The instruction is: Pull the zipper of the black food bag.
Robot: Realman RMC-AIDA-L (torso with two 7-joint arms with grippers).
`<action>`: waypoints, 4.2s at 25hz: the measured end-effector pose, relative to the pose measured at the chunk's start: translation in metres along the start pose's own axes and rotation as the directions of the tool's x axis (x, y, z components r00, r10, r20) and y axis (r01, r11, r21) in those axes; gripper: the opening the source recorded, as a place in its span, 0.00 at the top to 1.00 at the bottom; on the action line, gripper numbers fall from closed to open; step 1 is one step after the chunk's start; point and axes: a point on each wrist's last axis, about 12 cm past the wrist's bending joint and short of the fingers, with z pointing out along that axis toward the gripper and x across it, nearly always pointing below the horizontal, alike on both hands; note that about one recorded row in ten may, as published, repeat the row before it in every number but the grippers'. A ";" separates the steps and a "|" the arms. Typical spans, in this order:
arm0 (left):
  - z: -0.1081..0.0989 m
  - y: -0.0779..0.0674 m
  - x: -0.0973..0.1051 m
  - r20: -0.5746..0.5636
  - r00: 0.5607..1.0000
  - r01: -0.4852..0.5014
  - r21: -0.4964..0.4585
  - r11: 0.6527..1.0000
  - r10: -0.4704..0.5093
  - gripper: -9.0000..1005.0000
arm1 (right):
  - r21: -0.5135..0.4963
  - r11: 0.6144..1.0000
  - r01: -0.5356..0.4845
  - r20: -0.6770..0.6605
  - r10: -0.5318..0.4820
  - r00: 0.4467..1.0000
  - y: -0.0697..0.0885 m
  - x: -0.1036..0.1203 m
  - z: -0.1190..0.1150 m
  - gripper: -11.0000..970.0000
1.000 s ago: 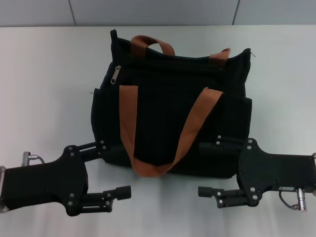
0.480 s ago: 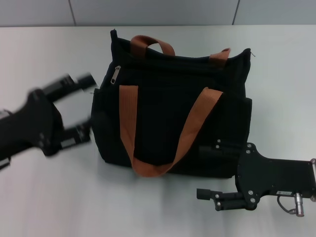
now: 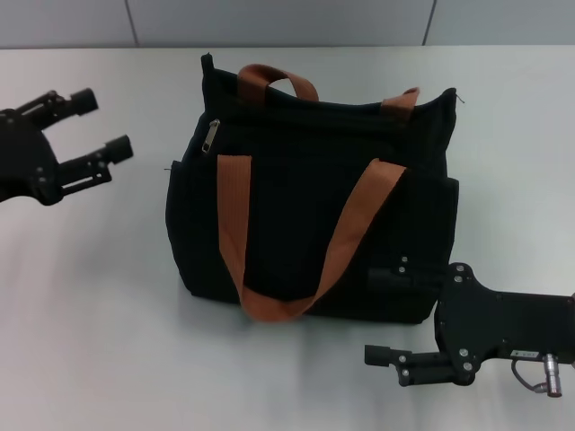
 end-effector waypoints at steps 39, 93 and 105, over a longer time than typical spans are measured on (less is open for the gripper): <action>0.064 -0.005 -0.001 -0.027 0.989 -0.144 0.062 0.988 0.146 0.84 | 0.003 1.000 -0.028 0.041 0.028 0.999 0.001 -0.003 0.001 0.15; 0.071 -0.011 -0.008 0.064 0.993 -0.099 0.062 0.993 0.095 0.97 | 0.028 0.689 -0.724 -0.146 0.720 0.679 -0.116 -0.148 0.104 0.18; 0.072 -0.014 -0.009 0.072 0.993 -0.097 0.079 0.992 0.092 0.97 | 0.079 0.678 -0.731 -0.165 0.732 0.661 -0.117 -0.143 0.112 0.45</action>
